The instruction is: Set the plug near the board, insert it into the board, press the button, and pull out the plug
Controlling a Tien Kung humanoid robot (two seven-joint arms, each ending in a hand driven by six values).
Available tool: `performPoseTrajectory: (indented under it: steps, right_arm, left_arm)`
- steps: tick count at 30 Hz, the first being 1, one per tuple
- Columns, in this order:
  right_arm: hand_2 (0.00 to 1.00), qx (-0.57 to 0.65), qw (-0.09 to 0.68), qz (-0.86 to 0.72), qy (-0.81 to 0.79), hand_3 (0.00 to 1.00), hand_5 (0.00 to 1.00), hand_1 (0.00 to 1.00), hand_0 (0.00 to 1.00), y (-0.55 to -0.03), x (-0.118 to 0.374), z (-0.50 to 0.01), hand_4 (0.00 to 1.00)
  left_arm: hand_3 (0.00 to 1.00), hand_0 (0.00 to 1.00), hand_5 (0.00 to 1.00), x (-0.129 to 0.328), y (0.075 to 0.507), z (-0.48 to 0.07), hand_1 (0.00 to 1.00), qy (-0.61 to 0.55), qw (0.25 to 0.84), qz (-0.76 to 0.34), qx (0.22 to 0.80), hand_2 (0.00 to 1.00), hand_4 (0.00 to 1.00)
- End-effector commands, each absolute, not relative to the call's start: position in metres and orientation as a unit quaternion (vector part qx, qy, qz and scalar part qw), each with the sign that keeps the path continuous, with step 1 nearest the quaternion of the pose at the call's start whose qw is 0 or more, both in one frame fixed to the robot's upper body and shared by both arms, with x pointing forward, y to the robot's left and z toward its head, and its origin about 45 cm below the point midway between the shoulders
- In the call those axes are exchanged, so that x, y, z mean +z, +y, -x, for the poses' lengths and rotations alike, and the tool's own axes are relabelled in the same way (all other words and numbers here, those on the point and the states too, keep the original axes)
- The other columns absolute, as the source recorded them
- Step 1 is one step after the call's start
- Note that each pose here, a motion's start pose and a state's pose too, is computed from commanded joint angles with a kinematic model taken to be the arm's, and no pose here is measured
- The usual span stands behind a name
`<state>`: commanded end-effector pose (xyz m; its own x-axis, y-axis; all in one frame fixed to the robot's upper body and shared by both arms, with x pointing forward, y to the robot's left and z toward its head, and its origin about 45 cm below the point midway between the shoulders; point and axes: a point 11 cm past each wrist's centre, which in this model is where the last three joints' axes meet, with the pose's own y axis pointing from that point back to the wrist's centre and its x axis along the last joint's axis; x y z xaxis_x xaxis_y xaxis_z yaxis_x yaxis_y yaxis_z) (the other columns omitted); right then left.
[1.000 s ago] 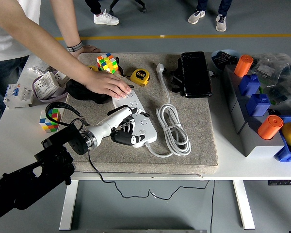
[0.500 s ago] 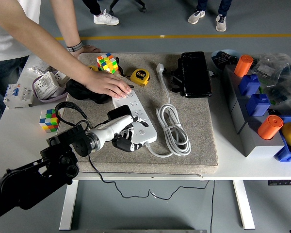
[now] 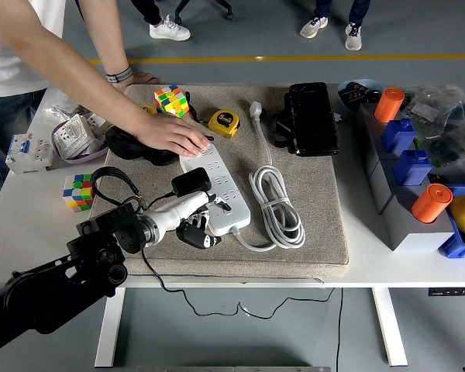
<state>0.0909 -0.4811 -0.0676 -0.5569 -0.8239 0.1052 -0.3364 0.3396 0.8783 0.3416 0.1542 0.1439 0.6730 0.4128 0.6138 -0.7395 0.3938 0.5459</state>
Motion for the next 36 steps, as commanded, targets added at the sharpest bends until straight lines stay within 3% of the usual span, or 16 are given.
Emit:
performPoseTrajectory:
  steps: [19,35,36]
  right_arm:
    - [0.613,-0.433,0.279,-0.377,-0.770,0.511,0.505,0.652,0.601,-0.481,-0.067,-0.091,0.806]
    - [0.613,-0.436,0.276,-0.373,-0.771,0.511,0.506,0.651,0.601,-0.480,-0.069,-0.088,0.806]
    - [0.612,-0.436,0.276,-0.373,-0.771,0.511,0.506,0.651,0.601,-0.480,-0.069,-0.088,0.806]
  left_arm:
    - [0.768,0.052,0.002,0.136,0.158,-0.340,0.114,-0.190,0.806,-0.441,0.346,0.171,0.767]
    - [0.769,0.054,0.002,0.160,0.152,-0.345,0.115,-0.191,0.834,-0.339,0.392,0.177,0.797]
    - [0.657,0.130,0.002,0.162,0.151,-0.346,0.136,-0.192,0.835,-0.328,0.398,0.261,0.705]
